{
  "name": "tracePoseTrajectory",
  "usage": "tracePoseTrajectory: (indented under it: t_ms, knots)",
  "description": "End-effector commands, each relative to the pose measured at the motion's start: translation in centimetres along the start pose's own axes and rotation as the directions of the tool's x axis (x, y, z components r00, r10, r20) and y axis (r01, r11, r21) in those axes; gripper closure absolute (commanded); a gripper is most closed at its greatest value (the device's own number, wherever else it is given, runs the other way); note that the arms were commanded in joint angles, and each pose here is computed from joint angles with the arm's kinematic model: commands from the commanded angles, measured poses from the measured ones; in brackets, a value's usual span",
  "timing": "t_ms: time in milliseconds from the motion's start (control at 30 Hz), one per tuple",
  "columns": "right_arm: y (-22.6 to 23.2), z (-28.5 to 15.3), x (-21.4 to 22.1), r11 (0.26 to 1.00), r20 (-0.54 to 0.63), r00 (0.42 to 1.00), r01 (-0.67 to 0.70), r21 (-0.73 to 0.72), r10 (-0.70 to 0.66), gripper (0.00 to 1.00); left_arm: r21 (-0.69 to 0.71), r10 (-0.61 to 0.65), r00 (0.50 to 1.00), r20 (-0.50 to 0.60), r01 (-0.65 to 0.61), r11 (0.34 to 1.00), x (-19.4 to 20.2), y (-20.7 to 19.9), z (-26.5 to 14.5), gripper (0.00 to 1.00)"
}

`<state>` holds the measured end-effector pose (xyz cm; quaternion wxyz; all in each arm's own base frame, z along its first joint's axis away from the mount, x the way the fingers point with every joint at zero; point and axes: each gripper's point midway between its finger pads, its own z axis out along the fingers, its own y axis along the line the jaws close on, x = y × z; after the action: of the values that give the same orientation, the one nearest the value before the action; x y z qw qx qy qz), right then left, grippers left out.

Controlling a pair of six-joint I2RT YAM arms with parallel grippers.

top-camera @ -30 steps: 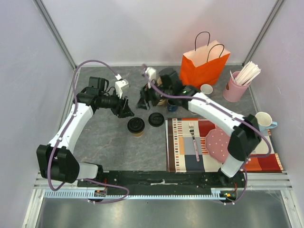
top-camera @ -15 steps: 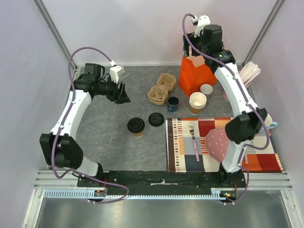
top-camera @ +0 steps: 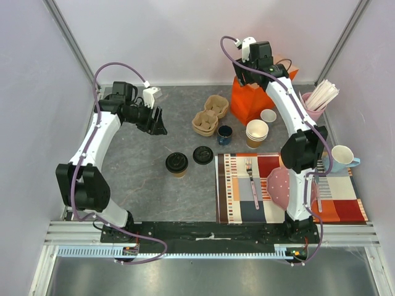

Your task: Pack the takeout coffee

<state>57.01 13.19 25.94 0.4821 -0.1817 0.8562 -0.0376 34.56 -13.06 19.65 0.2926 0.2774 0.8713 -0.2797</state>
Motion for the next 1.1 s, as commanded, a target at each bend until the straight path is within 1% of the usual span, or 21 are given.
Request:
tracePoseTrajectory:
  t_ms: [0,67,267,367,400,433,467,500,533,600,633,700,733,767,800,933,1000,1067]
  knots:
    - [-0.8,-2.9,-1.3,0.999,0.032,0.999,0.038,0.006,-0.038,0.27,-0.083,0.074,0.996,0.048,-0.070,0.994,-1.0,0.2,-2.0,0.34]
    - [-1.2,-3.8,-2.4,0.999,0.059,0.997,0.039,0.014,-0.039,0.27,-0.113,0.082,0.995,0.048,-0.076,0.991,-0.9,0.4,-2.4,0.34]
    - [-3.2,-8.1,-7.1,0.998,0.191,0.981,0.033,0.057,-0.043,0.25,-0.147,0.099,0.993,0.063,-0.089,0.985,-1.1,0.4,-3.2,0.34]
    - [-3.4,-9.8,-7.9,0.997,0.223,0.973,0.052,0.050,-0.062,0.24,-0.157,0.099,0.993,0.062,-0.088,0.984,-0.7,0.4,-3.2,0.34]
    - [-2.8,-10.2,-8.1,0.997,0.236,0.969,0.069,0.019,-0.071,0.23,-0.157,0.099,0.993,0.058,-0.089,0.984,-0.4,0.3,-3.2,0.34]
    - [-2.4,-10.0,-7.4,0.995,0.223,0.970,0.095,-0.001,-0.092,0.22,-0.160,0.107,0.993,0.060,-0.096,0.982,-0.4,0.2,-3.3,0.34]
    - [-2.2,-11.0,-7.6,0.994,0.239,0.966,0.110,-0.020,-0.102,0.21,-0.170,0.114,0.991,0.064,-0.102,0.980,-0.4,0.3,-3.6,0.34]
    - [-1.1,-11.3,-7.6,0.988,0.253,0.961,0.135,-0.075,-0.112,0.21,-0.178,0.135,0.988,0.073,-0.120,0.977,-0.4,0.0,-4.0,0.34]
    - [-0.4,-11.1,-6.5,0.981,0.238,0.963,0.159,-0.109,-0.130,0.18,-0.180,0.143,0.987,0.078,-0.127,0.975,-0.4,0.0,-4.1,0.34]
    - [0.6,-11.6,-5.8,0.967,0.240,0.959,0.194,-0.165,-0.152,0.15,-0.186,0.170,0.981,0.090,-0.151,0.971,-0.7,-0.3,-4.5,0.34]
    - [0.8,-11.2,-5.2,0.964,0.223,0.961,0.203,-0.169,-0.164,0.15,-0.182,0.174,0.980,0.095,-0.155,0.971,-0.8,-0.4,-4.5,0.34]
    - [0.9,-10.1,-4.2,0.963,0.185,0.968,0.204,-0.174,-0.172,0.14,-0.185,0.184,0.978,0.098,-0.164,0.969,-1.1,-0.4,-4.7,0.34]
    - [0.9,-10.1,-4.5,0.962,0.187,0.967,0.208,-0.176,-0.175,0.14,-0.182,0.179,0.979,0.094,-0.160,0.970,-1.1,-0.3,-4.6,0.34]
    - [1.3,-9.1,-3.5,0.958,0.149,0.972,0.210,-0.195,-0.183,0.14,-0.181,0.182,0.979,0.092,-0.164,0.970,-1.1,-0.3,-4.6,0.34]
    - [1.4,-8.8,-3.1,0.956,0.136,0.973,0.210,-0.205,-0.184,0.15,-0.178,0.185,0.979,0.088,-0.167,0.970,-1.1,-0.3,-4.6,0.34]
    - [1.8,-7.0,-0.7,0.954,0.058,0.979,0.204,-0.221,-0.196,0.21,-0.163,0.166,0.984,0.071,-0.153,0.975,-0.8,0.1,-3.8,0.34]
    - [1.5,-6.1,0.3,0.955,0.023,0.976,0.217,-0.203,-0.217,0.22,-0.154,0.151,0.987,0.058,-0.140,0.978,-0.4,0.2,-3.4,0.34]
    - [1.0,-5.0,1.1,0.956,-0.012,0.970,0.236,-0.177,-0.242,0.25,-0.158,0.152,0.987,0.051,-0.142,0.977,-0.2,0.3,-3.4,0.34]
